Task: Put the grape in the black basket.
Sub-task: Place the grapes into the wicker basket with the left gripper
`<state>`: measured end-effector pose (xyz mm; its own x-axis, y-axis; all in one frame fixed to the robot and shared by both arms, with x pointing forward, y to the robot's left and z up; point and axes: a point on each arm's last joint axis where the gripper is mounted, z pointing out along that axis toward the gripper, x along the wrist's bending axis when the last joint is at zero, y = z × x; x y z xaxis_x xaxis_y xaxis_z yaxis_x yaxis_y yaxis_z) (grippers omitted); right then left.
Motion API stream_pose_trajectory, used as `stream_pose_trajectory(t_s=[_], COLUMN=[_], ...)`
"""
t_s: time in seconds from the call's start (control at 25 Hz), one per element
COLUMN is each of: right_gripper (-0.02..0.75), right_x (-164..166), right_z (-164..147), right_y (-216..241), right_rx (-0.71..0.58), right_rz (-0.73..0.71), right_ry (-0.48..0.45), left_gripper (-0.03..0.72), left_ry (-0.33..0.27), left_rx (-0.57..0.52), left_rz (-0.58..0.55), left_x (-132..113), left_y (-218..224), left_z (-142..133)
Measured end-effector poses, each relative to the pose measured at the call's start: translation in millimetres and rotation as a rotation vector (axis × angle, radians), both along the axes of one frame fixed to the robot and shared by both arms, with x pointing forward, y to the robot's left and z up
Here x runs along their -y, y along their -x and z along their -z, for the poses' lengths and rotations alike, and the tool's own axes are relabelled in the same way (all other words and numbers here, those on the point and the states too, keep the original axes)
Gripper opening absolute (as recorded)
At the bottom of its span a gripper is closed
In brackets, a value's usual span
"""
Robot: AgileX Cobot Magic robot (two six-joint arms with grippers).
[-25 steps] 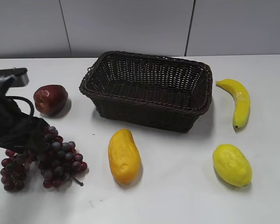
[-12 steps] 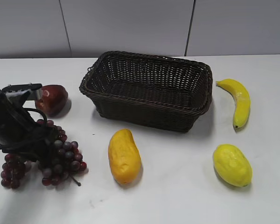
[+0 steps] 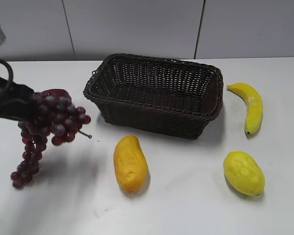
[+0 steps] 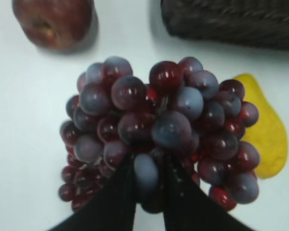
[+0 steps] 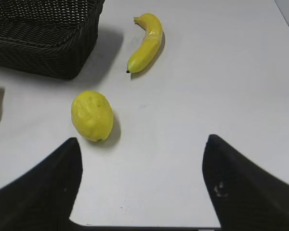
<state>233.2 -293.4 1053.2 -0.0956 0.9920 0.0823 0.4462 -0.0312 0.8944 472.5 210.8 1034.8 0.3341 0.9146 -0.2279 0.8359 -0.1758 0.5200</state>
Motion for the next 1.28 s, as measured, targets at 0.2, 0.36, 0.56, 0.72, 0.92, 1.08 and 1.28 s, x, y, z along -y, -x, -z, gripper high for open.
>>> stream_pose_trajectory(t_s=[0.2, 0.36, 0.56, 0.72, 0.92, 1.08, 1.28], right_gripper=[0.59, 0.59, 0.59, 0.59, 0.59, 0.59, 0.59], right_x=[0, 0, 0, 0, 0, 0, 0], right_z=[0, 0, 0, 0, 0, 0, 0], right_y=[0, 0, 0, 0, 0, 0, 0], right_rx=[0.0, 0.0, 0.0, 0.0, 0.0, 0.0, 0.0], right_rz=[0.0, 0.0, 0.0, 0.0, 0.0, 0.0, 0.0], right_ry=[0.0, 0.0, 0.0, 0.0, 0.0, 0.0, 0.0], left_gripper=[0.12, 0.118, 0.116, 0.117, 0.117, 0.116, 0.114], left_ry=[0.04, 0.049, 0.084, 0.096, 0.117, 0.114, 0.076], left_rx=[0.271, 0.469, 0.635, 0.667, 0.643, 0.582, 0.472], left_rz=[-0.009, 0.01, 0.0, 0.047, 0.163, 0.231, 0.286], left_x=[-8, -8, -3, 15, 64, 105, 143], left_y=[15, 11, -4, -24, -51, -71, -93], left_z=[-59, -110, -155, -168, -162, -128, -70])
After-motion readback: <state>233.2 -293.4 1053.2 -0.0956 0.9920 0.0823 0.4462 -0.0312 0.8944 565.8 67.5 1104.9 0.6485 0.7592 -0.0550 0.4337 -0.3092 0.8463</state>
